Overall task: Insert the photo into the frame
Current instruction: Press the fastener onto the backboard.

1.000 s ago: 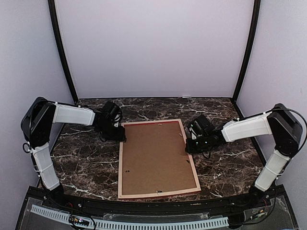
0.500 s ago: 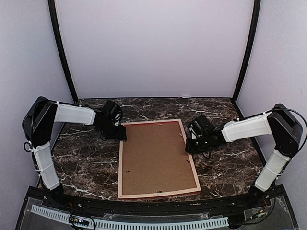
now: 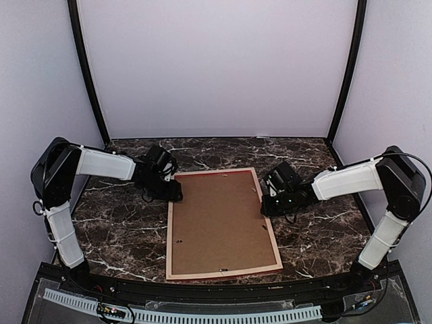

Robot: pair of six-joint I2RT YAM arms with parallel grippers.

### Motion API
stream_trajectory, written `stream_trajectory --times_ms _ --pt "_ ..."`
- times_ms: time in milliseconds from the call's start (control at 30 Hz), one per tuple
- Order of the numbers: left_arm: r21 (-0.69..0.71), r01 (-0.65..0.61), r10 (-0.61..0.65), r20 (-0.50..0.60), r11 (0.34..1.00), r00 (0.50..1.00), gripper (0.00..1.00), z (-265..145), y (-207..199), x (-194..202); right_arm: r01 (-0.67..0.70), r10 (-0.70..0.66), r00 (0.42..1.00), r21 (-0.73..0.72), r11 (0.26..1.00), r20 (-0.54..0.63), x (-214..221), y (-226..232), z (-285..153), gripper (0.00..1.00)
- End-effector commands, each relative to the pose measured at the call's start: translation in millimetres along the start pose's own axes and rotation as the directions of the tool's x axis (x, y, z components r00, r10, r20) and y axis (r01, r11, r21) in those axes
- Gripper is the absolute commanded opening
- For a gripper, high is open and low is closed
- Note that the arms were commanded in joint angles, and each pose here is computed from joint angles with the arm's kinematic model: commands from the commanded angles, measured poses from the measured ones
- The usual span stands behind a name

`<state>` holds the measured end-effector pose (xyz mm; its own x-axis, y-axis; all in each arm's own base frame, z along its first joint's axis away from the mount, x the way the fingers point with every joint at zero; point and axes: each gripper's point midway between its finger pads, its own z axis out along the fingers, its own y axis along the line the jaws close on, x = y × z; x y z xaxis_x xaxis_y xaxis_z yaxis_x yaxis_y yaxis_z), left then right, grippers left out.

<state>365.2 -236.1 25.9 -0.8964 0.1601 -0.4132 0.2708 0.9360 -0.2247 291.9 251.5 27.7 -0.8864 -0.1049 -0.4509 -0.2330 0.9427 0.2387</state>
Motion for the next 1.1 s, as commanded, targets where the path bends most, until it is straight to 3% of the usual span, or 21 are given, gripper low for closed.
stream_trajectory --times_ms 0,233,600,1067 --pt "-0.021 0.004 -0.006 -0.131 1.000 0.991 0.56 2.7 6.8 45.1 0.015 -0.016 0.998 -0.011 1.000 -0.065 20.7 -4.5 9.0 0.16" --pt "-0.046 0.001 -0.007 -0.129 0.999 0.992 0.50 0.8 11.7 46.7 0.017 -0.017 0.998 -0.011 1.000 -0.067 20.3 -4.2 11.1 0.16" --pt "-0.011 0.000 -0.001 -0.059 1.000 0.998 0.69 -16.3 0.1 21.8 0.021 -0.021 0.997 -0.009 1.000 -0.072 20.1 -3.8 13.5 0.16" --pt "-0.020 0.090 -0.089 0.040 0.996 0.995 0.74 -18.4 10.2 -13.8 0.022 -0.022 0.996 -0.005 1.000 -0.081 25.5 -6.5 18.0 0.16"
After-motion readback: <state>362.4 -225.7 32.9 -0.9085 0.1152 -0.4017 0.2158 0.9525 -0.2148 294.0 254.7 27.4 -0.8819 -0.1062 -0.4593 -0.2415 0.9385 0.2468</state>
